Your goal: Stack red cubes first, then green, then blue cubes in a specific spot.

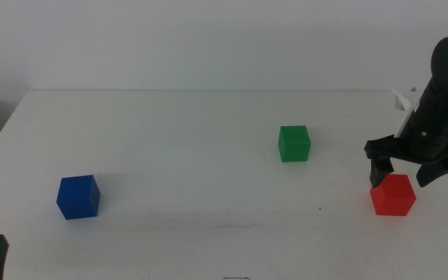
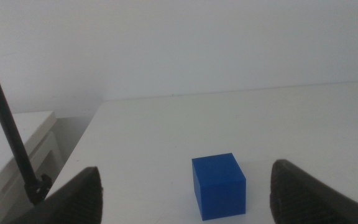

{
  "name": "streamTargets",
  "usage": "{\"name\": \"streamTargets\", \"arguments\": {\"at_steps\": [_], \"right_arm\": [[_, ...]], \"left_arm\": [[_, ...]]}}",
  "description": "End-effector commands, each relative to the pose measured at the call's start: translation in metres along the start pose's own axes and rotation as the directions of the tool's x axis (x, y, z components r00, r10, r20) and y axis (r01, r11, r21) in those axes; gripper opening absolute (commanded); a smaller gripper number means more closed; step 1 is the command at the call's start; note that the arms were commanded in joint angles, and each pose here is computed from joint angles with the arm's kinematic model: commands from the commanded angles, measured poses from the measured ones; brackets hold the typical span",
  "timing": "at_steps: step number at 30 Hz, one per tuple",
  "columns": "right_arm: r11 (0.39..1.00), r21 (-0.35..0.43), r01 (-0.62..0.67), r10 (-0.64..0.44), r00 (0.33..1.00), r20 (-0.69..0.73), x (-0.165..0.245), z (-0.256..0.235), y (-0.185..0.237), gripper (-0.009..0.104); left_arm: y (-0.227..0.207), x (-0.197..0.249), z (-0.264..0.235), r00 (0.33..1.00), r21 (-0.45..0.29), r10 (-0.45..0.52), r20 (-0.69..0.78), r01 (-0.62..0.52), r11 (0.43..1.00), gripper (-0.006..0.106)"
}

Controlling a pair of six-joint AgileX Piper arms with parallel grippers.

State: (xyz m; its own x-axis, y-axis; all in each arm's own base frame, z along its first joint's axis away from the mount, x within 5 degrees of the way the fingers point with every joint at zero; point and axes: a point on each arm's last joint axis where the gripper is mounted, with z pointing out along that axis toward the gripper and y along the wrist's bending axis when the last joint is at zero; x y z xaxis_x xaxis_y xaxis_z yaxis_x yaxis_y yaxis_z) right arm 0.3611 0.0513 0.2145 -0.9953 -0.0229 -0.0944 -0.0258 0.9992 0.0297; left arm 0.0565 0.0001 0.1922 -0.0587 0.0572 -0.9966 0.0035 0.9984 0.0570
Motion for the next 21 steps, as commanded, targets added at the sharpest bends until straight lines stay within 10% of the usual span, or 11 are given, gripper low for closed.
{"name": "streamTargets", "arguments": {"at_steps": [1, 14, 21], "right_arm": [[1.0, 0.005, -0.002, 0.001, 0.997, 0.076, -0.005, -0.018, 0.0, 0.082], [0.998, 0.039, -0.048, 0.046, 0.997, 0.057, -0.015, 0.011, -0.003, 0.079], [0.997, 0.044, -0.058, 0.056, 0.997, 0.054, -0.015, 0.011, -0.003, 0.046]], "left_arm": [[0.0, -0.01, -0.002, 0.994, 0.002, -0.009, 0.109, 0.009, 1.0, 0.091], [0.0, -0.01, -0.002, 0.994, 0.002, -0.009, 0.109, 0.009, 1.0, 0.091], [0.0, -0.01, -0.002, 0.994, 0.002, -0.009, 0.109, 0.009, 1.0, 0.091]]}}
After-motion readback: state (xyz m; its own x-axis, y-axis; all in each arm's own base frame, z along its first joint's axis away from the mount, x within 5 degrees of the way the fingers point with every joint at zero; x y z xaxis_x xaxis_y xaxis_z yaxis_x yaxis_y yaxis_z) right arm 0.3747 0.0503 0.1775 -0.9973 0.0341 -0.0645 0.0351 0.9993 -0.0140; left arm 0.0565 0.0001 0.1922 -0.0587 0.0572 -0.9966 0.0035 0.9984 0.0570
